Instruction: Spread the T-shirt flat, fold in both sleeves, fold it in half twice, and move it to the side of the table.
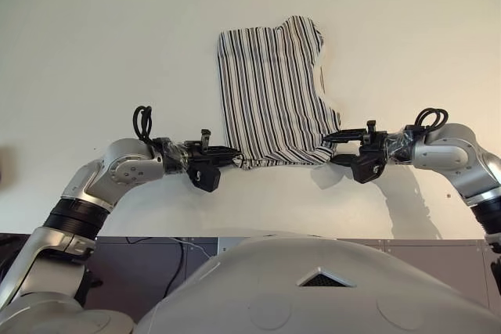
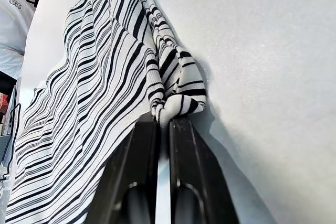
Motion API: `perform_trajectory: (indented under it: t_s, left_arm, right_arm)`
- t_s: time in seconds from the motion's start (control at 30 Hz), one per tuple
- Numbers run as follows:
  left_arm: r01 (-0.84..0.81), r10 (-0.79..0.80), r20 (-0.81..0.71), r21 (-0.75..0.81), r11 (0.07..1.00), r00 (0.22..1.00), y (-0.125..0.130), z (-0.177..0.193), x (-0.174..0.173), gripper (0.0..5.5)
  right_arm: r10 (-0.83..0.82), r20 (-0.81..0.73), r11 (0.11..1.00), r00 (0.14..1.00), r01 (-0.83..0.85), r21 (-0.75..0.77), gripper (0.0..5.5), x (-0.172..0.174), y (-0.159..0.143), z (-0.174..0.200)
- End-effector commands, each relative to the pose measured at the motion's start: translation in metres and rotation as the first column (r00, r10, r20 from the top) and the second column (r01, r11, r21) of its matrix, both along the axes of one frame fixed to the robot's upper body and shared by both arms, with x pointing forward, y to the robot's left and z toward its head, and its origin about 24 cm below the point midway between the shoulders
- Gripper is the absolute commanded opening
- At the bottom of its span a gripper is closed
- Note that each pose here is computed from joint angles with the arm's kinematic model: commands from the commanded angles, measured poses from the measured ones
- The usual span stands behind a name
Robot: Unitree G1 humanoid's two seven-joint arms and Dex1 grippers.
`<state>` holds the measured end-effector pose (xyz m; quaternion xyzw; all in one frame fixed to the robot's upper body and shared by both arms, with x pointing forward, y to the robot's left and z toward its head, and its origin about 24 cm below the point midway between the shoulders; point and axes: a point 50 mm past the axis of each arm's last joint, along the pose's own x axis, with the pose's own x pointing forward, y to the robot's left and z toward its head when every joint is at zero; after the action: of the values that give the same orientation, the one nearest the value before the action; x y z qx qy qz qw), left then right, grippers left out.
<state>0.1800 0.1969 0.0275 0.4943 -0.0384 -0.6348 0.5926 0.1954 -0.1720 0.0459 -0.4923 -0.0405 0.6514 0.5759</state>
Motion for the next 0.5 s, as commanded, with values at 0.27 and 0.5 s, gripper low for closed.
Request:
perform_trajectory:
  t_s: [0.27,0.5]
  left_arm:
    - [-0.013,0.018,-0.06,0.085,0.996,0.998,0.007,-0.02,-0.009,0.1]
    - [-0.211,0.183,-0.271,-0.079,0.974,0.945,0.002,-0.002,-0.014,0.1]
  right_arm:
    - [-0.09,-0.074,0.995,0.993,0.093,0.035,0.13,0.003,0.002,-0.005]
    - [-0.129,-0.343,0.978,0.931,0.176,0.11,0.13,-0.018,0.003,0.01]
